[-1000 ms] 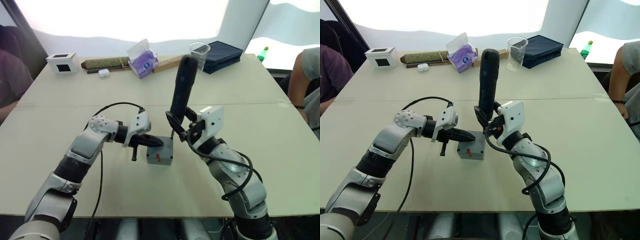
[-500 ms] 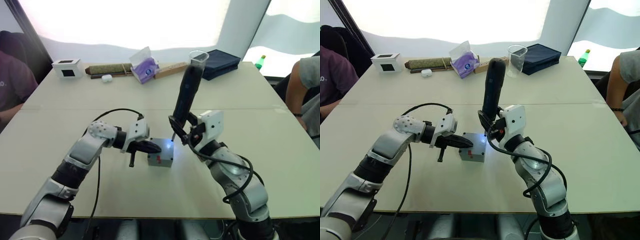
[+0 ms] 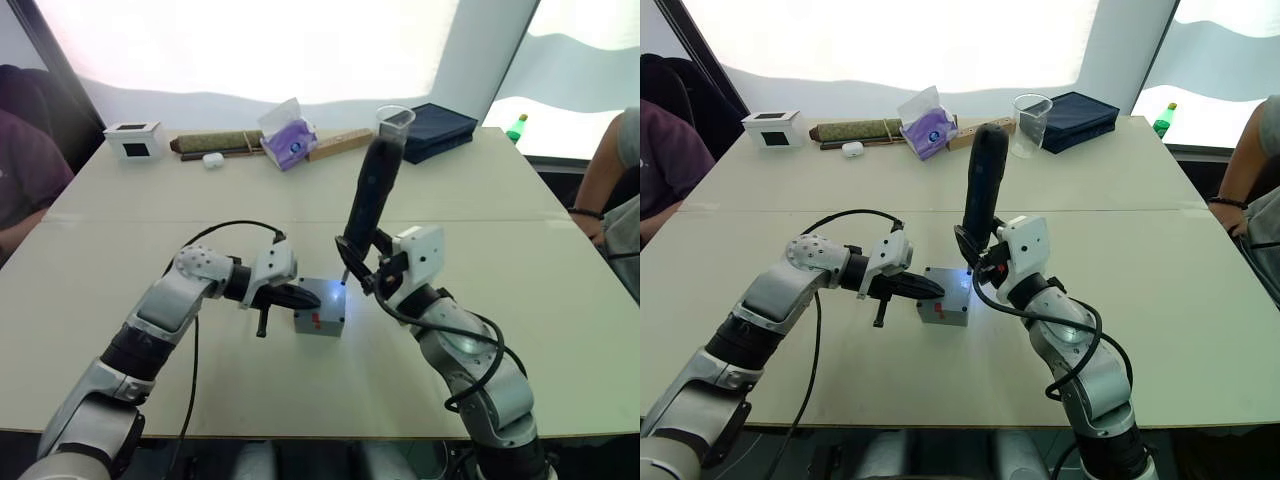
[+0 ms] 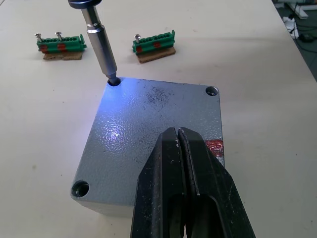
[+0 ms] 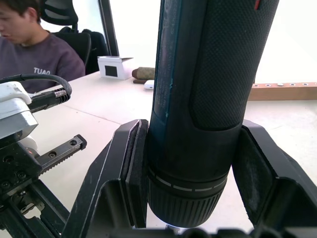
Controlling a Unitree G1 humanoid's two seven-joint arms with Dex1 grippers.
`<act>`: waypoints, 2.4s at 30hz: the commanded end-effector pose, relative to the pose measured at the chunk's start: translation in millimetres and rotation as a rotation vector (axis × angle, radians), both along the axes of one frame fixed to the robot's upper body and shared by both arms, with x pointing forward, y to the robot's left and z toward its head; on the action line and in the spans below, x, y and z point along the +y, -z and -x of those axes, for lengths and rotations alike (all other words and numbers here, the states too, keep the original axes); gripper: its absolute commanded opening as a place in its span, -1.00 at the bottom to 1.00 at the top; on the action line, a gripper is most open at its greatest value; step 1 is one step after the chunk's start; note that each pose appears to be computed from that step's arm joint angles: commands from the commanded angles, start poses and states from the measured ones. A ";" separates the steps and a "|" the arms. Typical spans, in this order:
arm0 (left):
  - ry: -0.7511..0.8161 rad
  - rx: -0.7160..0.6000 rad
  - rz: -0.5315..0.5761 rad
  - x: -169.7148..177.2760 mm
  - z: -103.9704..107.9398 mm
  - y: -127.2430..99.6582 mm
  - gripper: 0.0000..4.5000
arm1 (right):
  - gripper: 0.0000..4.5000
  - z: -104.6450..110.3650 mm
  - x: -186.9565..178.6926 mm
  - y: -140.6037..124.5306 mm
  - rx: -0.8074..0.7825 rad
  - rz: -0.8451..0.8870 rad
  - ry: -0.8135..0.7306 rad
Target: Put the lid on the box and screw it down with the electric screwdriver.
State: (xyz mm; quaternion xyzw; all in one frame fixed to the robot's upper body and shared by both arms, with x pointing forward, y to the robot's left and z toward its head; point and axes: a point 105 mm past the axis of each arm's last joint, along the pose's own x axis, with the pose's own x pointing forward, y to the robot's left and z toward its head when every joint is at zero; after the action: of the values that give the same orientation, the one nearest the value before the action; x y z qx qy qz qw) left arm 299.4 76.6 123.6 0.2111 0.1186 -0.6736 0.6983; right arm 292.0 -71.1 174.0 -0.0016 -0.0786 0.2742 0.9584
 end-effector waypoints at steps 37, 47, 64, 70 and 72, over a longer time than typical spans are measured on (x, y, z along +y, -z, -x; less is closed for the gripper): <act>0.097 0.100 0.223 -25.0 31.7 -62.1 -1.00 | -0.10 45.6 -206.3 -33.8 0.854 -0.051 0.349; 0.159 0.017 0.163 -33.1 28.4 -61.0 -1.00 | -0.10 57.7 -231.8 18.8 1.095 -0.110 0.428; 0.083 0.026 0.162 -27.8 19.6 -58.1 -1.00 | 0.97 47.7 -246.9 39.5 1.099 0.044 0.479; -0.050 -0.009 0.215 -23.1 -10.3 -72.1 -1.00 | 0.97 29.9 -242.2 -19.6 0.834 0.268 0.484; -0.080 -0.018 0.235 -21.5 -18.5 -77.5 -1.00 | 0.97 26.0 -239.6 -35.9 0.762 0.315 0.482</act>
State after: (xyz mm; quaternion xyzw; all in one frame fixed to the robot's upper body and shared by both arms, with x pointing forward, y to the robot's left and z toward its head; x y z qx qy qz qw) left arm 309.3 49.4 184.7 0.1246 0.0695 -0.6701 0.7284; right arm 258.9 -314.3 175.2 -0.0236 0.3842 0.0278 0.9225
